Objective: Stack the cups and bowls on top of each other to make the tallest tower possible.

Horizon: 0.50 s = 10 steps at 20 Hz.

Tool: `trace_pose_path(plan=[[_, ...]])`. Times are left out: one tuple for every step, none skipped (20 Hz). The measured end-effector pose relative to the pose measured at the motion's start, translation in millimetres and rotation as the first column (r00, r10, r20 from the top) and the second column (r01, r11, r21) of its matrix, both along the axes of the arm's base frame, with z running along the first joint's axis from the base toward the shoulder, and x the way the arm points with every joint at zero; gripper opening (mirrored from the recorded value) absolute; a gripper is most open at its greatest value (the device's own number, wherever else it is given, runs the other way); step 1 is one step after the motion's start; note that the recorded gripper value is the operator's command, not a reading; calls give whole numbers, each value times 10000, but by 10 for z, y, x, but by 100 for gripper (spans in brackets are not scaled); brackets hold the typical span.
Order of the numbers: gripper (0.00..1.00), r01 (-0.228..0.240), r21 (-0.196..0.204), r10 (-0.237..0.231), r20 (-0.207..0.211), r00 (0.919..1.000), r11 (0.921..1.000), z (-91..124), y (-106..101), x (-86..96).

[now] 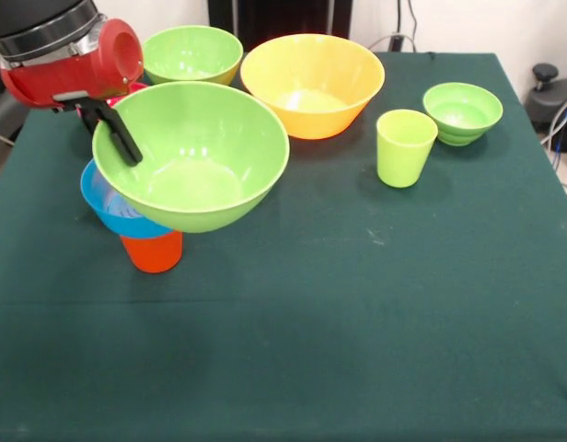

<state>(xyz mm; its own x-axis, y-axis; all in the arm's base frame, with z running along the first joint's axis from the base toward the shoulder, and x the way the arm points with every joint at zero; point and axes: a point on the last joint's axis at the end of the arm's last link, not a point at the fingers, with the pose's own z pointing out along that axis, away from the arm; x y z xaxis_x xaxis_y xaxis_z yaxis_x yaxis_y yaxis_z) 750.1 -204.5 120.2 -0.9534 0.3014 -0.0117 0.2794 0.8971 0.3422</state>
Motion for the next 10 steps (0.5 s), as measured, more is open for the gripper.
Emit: trace_pose_path(plan=[[0,16,4,-16,-17,10000,10000,0,-16,-7],[0,25,6,-25,-17,10000,10000,0,-22,-8],[0,35,6,-34,-18,10000,10000,1,-30,-11],[0,39,5,-39,-16,10000,10000,1,-33,-11],[0,47,5,-47,-16,10000,10000,1,-38,-13],[0,57,6,-57,-17,10000,10000,0,-46,-15],[0,74,5,-74,-16,10000,10000,1,-59,-19],[0,88,5,-88,-16,10000,10000,1,-69,-21],[0,105,6,-105,-17,9999,9999,0,-82,-25],[0,139,6,-139,-17,9999,9999,0,-107,-33]])
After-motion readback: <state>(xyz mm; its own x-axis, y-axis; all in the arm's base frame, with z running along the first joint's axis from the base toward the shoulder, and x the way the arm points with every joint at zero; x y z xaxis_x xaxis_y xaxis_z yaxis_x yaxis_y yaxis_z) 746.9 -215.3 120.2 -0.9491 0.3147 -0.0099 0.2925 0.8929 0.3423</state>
